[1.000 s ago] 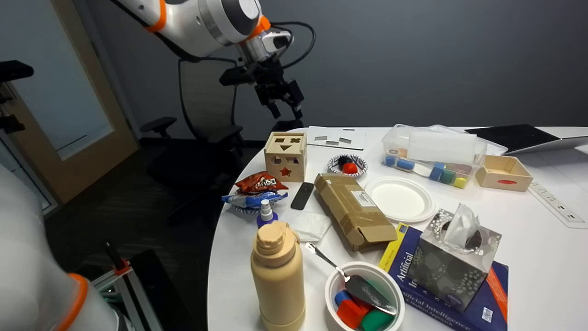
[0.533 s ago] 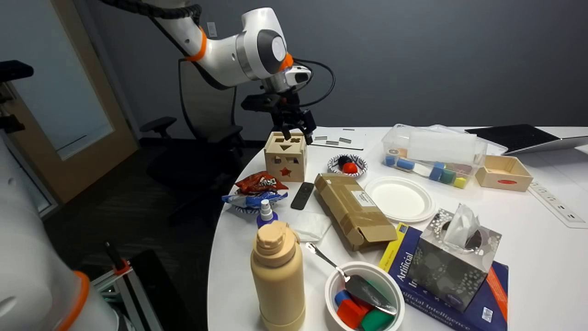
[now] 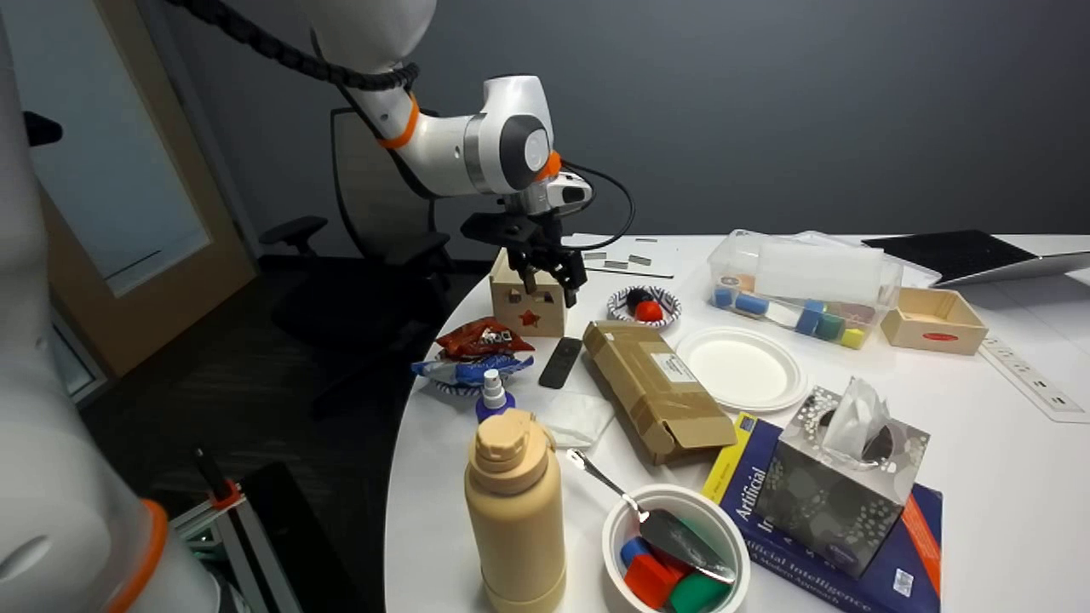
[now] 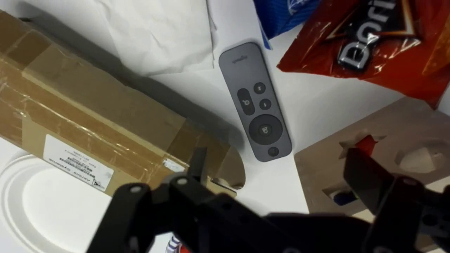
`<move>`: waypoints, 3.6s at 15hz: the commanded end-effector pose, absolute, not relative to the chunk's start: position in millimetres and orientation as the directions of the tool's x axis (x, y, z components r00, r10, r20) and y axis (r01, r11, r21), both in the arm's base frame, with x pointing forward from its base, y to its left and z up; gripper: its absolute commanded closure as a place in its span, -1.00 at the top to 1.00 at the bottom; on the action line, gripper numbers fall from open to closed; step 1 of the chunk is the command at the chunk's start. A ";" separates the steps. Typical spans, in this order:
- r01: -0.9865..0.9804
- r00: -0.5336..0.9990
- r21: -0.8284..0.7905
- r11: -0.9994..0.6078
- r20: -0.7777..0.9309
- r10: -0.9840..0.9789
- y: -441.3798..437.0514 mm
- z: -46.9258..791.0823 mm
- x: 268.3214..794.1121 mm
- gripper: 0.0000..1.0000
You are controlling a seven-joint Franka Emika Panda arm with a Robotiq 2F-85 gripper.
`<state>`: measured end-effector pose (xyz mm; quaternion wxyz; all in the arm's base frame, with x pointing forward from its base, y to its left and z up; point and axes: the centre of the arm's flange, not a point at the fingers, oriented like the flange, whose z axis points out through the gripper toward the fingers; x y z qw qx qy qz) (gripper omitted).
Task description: Press a button on the remote
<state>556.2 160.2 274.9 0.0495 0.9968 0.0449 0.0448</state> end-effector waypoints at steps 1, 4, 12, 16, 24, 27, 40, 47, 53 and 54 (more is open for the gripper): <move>0.100 0.992 0.071 -0.992 0.073 0.105 161.3 260.3 570.1 1.00; 0.103 0.992 0.060 -0.993 0.067 0.107 156.2 248.3 580.9 1.00; 0.096 0.994 0.073 -0.993 0.053 0.100 153.3 244.2 574.7 1.00; 0.139 0.990 0.075 -0.987 0.031 0.141 162.5 239.8 571.7 1.00; 0.159 0.986 0.083 -0.984 0.029 0.162 172.4 223.9 569.0 -0.30; 0.153 0.987 0.069 -0.986 0.044 0.157 170.9 220.6 575.4 -0.75; 0.275 0.960 -0.003 -0.962 0.051 0.274 162.7 196.5 599.8 -1.00; 0.362 0.930 -0.023 -0.932 0.068 0.360 148.9 182.7 605.6 -1.00; 0.404 0.912 -0.019 -0.914 0.080 0.402 152.6 175.4 610.2 -1.00; 0.409 0.910 -0.020 -0.912 0.078 0.406 153.5 174.5 610.1 -1.00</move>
